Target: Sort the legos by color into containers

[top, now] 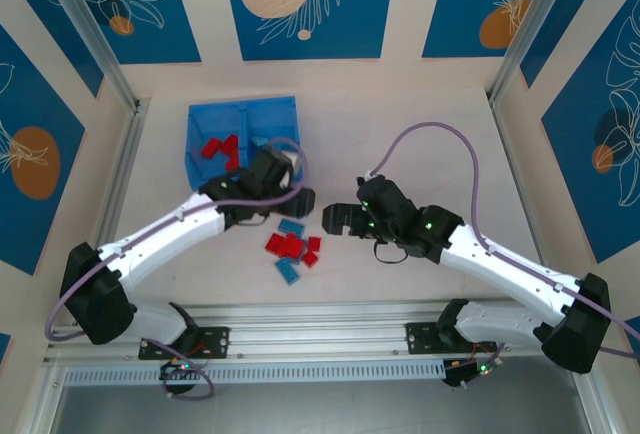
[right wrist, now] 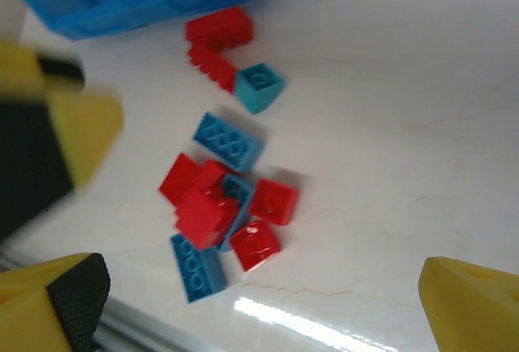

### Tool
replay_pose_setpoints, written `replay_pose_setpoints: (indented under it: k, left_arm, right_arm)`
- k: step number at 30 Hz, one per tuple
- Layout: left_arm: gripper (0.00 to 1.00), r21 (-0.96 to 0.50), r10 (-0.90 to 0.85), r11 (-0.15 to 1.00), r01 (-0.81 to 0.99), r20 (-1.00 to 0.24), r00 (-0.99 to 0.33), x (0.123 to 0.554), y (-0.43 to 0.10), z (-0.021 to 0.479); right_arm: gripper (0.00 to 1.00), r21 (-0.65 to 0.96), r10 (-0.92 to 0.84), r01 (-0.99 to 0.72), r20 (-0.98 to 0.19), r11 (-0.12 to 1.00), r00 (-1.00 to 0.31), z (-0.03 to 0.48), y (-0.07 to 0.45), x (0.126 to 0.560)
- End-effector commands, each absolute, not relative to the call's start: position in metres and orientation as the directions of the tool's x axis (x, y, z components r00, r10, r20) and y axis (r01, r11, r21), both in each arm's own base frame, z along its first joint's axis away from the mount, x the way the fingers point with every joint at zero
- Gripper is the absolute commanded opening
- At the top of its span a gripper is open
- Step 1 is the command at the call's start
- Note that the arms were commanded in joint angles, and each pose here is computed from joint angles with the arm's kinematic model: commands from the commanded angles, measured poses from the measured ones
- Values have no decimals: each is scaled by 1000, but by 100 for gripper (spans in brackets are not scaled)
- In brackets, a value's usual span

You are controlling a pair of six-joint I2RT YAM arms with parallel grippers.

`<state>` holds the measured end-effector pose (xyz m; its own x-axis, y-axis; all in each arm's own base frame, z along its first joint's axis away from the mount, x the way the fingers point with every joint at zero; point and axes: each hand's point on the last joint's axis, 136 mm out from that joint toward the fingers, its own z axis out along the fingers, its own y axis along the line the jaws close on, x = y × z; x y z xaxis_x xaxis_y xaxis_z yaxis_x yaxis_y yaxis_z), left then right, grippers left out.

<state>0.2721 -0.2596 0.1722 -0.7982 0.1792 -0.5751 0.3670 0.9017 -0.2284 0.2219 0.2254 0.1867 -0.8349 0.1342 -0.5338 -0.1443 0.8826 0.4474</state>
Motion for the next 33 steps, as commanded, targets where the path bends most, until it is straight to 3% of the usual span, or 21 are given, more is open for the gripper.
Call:
replay_pose_setpoints:
  k: [1, 8, 12, 22, 28, 33]
  left_arm:
    - [73, -136, 263, 921, 366, -478, -838, 242, -249, 129]
    - [72, -54, 375, 905, 421, -364, -853, 218, -255, 87]
    - [62, -9, 407, 901, 433, -328, -853, 221, -254, 69]
    - [51, 28, 416, 905, 425, -271, -868, 217, -247, 43]
    - [36, 16, 403, 908, 418, -298, -865, 217, -245, 49]
    - [32, -9, 367, 916, 402, -392, -844, 229, -246, 86]
  right_arm:
    - [100, 507, 260, -55, -528, 860, -809, 182, 204, 225]
    - [100, 579, 337, -15, -495, 815, -801, 177, 184, 213]
    - [100, 587, 315, -33, -480, 809, -819, 175, 187, 208]
    - [99, 591, 289, -64, -483, 804, -826, 180, 192, 206]
    - [100, 609, 237, -116, -468, 785, -851, 180, 204, 200]
    - [100, 623, 185, -174, -469, 763, -864, 186, 213, 193]
